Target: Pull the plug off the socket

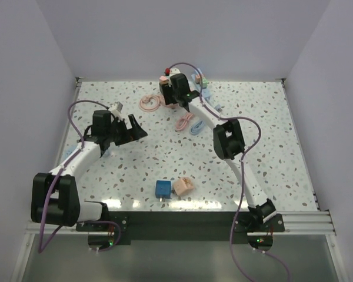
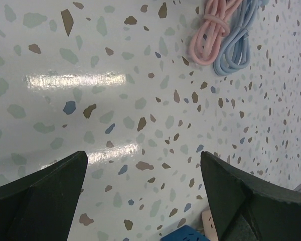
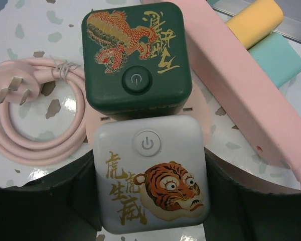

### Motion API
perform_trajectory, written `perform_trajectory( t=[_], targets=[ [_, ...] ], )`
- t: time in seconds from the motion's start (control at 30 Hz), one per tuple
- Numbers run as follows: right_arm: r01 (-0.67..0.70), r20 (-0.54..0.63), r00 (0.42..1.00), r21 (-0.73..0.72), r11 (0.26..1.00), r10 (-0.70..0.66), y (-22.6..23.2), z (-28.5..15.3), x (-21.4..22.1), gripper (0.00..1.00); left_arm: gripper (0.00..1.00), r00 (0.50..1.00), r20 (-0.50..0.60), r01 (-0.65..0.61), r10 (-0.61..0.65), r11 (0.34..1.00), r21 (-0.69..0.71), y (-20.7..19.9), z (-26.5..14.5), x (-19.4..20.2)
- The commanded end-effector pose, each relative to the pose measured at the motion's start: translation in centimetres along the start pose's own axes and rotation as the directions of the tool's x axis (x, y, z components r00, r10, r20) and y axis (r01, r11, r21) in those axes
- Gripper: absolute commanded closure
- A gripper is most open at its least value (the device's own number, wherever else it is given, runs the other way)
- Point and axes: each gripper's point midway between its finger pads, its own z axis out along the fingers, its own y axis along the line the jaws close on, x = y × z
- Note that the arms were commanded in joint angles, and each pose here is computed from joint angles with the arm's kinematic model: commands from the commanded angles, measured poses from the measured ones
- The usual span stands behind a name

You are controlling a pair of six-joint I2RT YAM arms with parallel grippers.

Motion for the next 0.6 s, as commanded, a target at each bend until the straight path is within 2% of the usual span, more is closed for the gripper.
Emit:
perform_trajectory(
  t=[0.0,0.03,0.07,0.13,0.17,0.2,0.23,0.27,0.33,0.37,0.53,0.57],
  targets=[
    [-0.044,0.144,0.988,-0.039,0.998,0.049,0.7,-1.2,-5.4,0.42,0.0,1.0,0.01,-0.03,0.03,1.0,0.003,-0.1,-0.2,0.1],
    [-0.038,0.139,0.989,-0.039,0.998,0.044,0.7,-1.3,-5.4,0.46,0.0,1.0,0.003,-0.027,0.027,1.0,0.0,0.1,0.0,0.2],
    [-0.039,0.119,0.992,-0.042,0.998,0.044,0.8,-1.5,-4.9,0.58,0.0,1.0,-0.001,-0.026,0.026,1.0,-0.002,0.2,0.2,0.4],
    [-0.04,0.13,0.99,-0.06,0.997,0.047,0.9,-3.3,-6.3,0.71,0.0,1.0,-0.004,-0.024,0.024,1.0,-0.009,0.5,0.5,0.4],
    [-0.034,0.082,0.996,-0.074,0.997,0.04,1.1,-3.3,-4.4,0.78,0.0,1.0,-0.001,-0.025,0.025,1.0,-0.009,0.5,0.6,0.3],
    [-0.032,0.076,0.996,-0.099,0.995,0.04,1.5,-4.3,-4.5,0.89,0.0,1.0,0.001,-0.02,0.02,1.0,-0.01,0.6,0.7,0.3],
    [-0.04,0.093,0.994,-0.122,0.992,0.052,1.8,-6.4,-6.1,0.96,0.0,1.0,0.008,-0.02,0.02,1.0,-0.007,0.6,0.9,0.2],
    [-0.039,0.033,0.998,-0.146,0.988,0.045,2.2,-7.0,-3.7,1.0,0.0,1.0,0.014,-0.018,0.018,1.0,-0.004,0.5,0.9,0.0],
    [-0.013,0.022,1.0,-0.209,0.978,0.018,3.9,-10.8,-4.4,1.0,0.01,1.0,0.027,-0.01,0.01,1.0,0.002,0.4,1.2,-0.3],
    [-0.006,-0.046,0.999,-0.222,0.975,-0.004,4.3,-11.5,-1.3,1.0,0.01,1.0,0.03,-0.007,0.007,1.0,0.005,0.4,1.3,-0.4],
    [0.023,-0.088,0.995,-0.322,0.947,-0.054,8.8,-18.7,3.9,1.0,0.01,0.998,0.063,-0.002,0.0,0.999,0.038,-0.3,2.1,-1.4],
    [0.02,-0.12,0.991,-0.322,0.946,-0.062,8.8,-20.4,6.0,1.0,0.02,0.998,0.063,-0.002,0.0,0.999,0.043,-0.5,2.3,-1.5]
  ],
)
